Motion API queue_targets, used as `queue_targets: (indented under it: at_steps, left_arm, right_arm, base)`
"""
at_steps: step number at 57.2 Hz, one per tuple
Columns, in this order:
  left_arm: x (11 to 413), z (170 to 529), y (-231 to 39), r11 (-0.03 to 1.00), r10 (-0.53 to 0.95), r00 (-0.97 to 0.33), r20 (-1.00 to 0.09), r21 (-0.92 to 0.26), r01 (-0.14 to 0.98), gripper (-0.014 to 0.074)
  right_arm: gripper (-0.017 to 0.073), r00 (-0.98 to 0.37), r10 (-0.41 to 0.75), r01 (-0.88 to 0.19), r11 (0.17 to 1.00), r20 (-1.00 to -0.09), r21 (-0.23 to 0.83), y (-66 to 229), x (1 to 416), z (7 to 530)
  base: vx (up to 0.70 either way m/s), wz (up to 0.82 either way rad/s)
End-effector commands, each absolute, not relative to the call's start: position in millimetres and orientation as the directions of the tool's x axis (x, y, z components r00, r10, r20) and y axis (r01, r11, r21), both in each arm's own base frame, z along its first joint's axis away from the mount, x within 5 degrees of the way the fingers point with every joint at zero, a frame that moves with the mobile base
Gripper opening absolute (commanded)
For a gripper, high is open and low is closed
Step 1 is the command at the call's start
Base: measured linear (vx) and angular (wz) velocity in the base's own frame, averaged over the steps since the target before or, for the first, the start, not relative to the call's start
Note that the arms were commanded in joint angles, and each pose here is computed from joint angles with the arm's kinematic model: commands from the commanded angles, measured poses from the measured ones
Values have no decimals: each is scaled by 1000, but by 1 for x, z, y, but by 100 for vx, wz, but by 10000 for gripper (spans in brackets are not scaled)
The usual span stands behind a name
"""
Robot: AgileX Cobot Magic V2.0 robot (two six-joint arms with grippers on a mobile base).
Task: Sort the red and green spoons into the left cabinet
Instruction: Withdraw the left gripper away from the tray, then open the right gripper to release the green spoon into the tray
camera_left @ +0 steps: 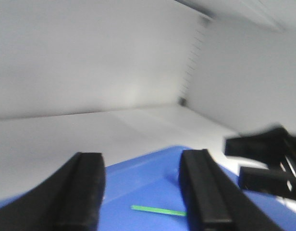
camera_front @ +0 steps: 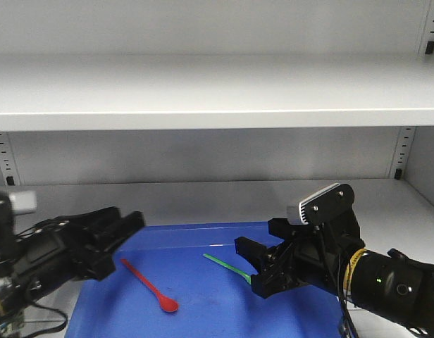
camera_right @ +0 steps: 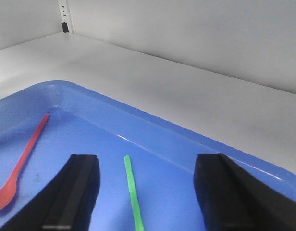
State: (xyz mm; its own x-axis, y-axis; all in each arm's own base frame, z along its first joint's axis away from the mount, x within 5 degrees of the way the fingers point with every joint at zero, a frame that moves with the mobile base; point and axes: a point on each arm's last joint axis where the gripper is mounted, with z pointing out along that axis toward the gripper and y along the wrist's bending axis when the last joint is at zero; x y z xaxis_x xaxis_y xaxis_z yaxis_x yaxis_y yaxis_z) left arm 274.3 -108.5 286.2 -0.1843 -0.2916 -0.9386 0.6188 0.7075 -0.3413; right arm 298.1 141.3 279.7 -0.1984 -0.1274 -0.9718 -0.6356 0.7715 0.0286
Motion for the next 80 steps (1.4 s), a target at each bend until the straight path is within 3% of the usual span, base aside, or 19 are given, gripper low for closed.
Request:
queue_targets:
  at_steps: [1, 10, 21, 33, 45, 65, 80]
  left_arm:
    - [254, 312, -99, 719, -417, -120, -901, -408, 562, 375]
    - [218, 316, -83, 798, -404, -131, -905, -419, 433, 206]
    - [175, 317, -56, 804, -513, -177, -840, -543, 244, -10]
    - [129, 300, -42, 922, -243, -162, -957, -279, 270, -8]
    - [92, 269, -25, 958, -106, -97, -990, -128, 255, -8]
    - [55, 201, -5, 987, -132, 20, -991, -129, 95, -8]
    - [55, 201, -5, 987, -132, 18, -991, -129, 94, -8]
  right_arm:
    - [494, -121, -67, -654, 756, -990, 29, 142, 296, 304]
    - [494, -121, -67, -654, 756, -990, 29, 142, 296, 304]
    - [494, -121, -67, -654, 756, -990, 29, 142, 296, 304]
    - [494, -121, -67, -654, 756, -990, 29, 142, 296, 304]
    - [494, -121, -67, -654, 756, -990, 29, 142, 296, 304]
    - [495, -120, -66, -656, 754, -991, 29, 143, 296, 304]
    - [494, -121, -66, -656, 754, -991, 29, 143, 296, 304]
  base:
    - [0, 0]
    - [0, 0]
    - [0, 0]
    - [0, 0]
    - [0, 0]
    - [0, 0]
    - [0, 0]
